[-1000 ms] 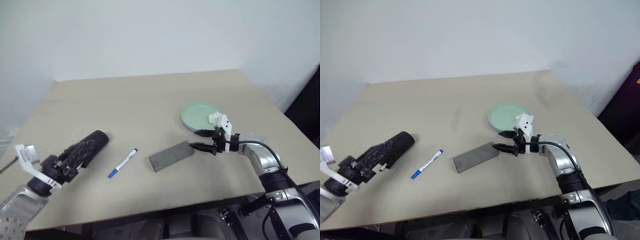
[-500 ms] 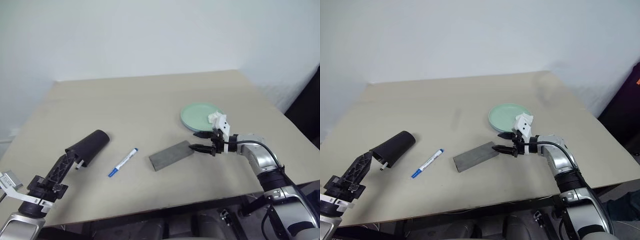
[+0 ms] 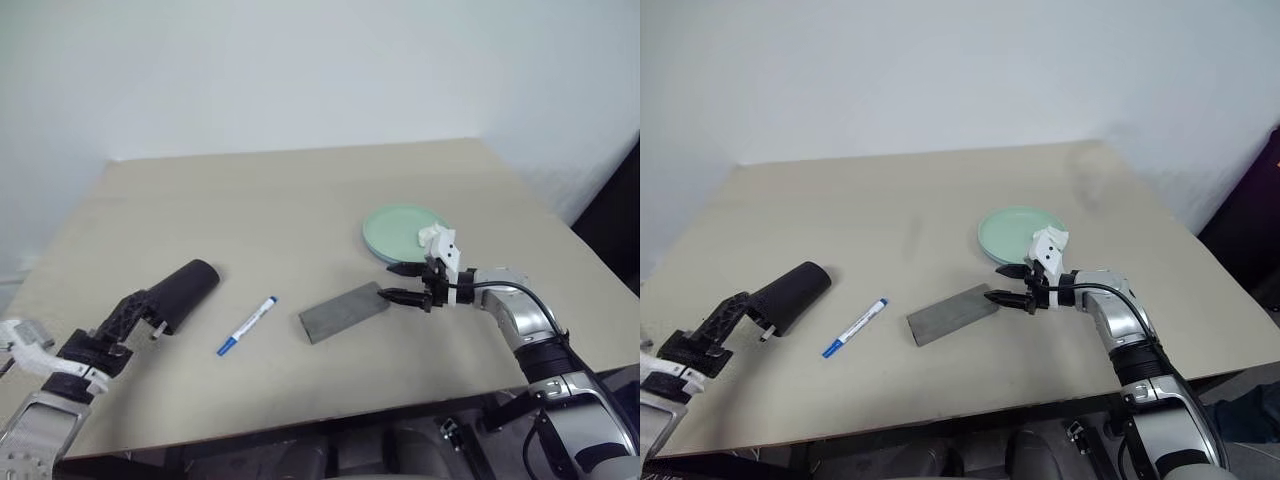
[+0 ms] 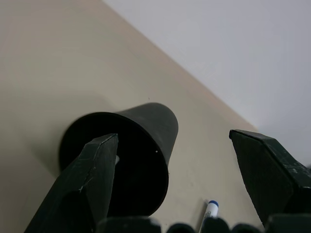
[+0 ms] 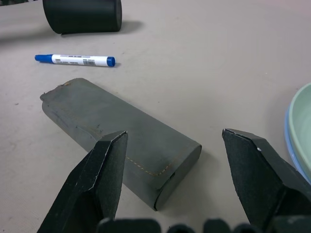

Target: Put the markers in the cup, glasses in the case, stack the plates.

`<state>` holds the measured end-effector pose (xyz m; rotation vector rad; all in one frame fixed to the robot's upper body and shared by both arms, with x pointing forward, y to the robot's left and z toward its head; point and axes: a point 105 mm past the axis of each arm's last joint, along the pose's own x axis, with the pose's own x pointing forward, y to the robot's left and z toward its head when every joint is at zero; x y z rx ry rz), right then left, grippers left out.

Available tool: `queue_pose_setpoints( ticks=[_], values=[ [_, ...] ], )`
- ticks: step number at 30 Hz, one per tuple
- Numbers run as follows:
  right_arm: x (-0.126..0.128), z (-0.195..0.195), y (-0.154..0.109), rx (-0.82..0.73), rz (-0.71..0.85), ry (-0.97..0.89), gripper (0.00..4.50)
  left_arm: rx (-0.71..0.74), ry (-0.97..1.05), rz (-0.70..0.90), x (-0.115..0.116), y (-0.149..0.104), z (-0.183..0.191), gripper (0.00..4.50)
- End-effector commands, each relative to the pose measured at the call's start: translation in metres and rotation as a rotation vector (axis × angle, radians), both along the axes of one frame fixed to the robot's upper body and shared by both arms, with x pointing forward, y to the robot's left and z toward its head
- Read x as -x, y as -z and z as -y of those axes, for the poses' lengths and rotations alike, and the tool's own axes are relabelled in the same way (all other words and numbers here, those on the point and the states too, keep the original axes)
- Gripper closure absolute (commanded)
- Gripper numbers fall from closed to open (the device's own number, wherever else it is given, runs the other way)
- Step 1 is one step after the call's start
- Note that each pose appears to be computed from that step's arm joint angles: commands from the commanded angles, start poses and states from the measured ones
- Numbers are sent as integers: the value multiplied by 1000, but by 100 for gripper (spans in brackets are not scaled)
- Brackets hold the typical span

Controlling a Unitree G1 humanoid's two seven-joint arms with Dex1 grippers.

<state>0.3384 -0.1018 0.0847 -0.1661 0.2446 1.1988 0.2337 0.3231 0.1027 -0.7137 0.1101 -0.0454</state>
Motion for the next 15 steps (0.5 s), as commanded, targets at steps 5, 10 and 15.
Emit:
queue_pose_setpoints(
  ticks=[5, 10, 15],
  values=[
    [-4, -2, -16, -30, 57, 4, 111, -51, 34, -26, -19, -2, 5, 62],
    [-2, -1, -15, -33, 57, 12, 111, -51, 53, -40, -21, 3, 9, 99],
    [-2, -1, -15, -34, 58, 18, 111, -52, 71, -37, -23, 3, 12, 255]
  ],
)
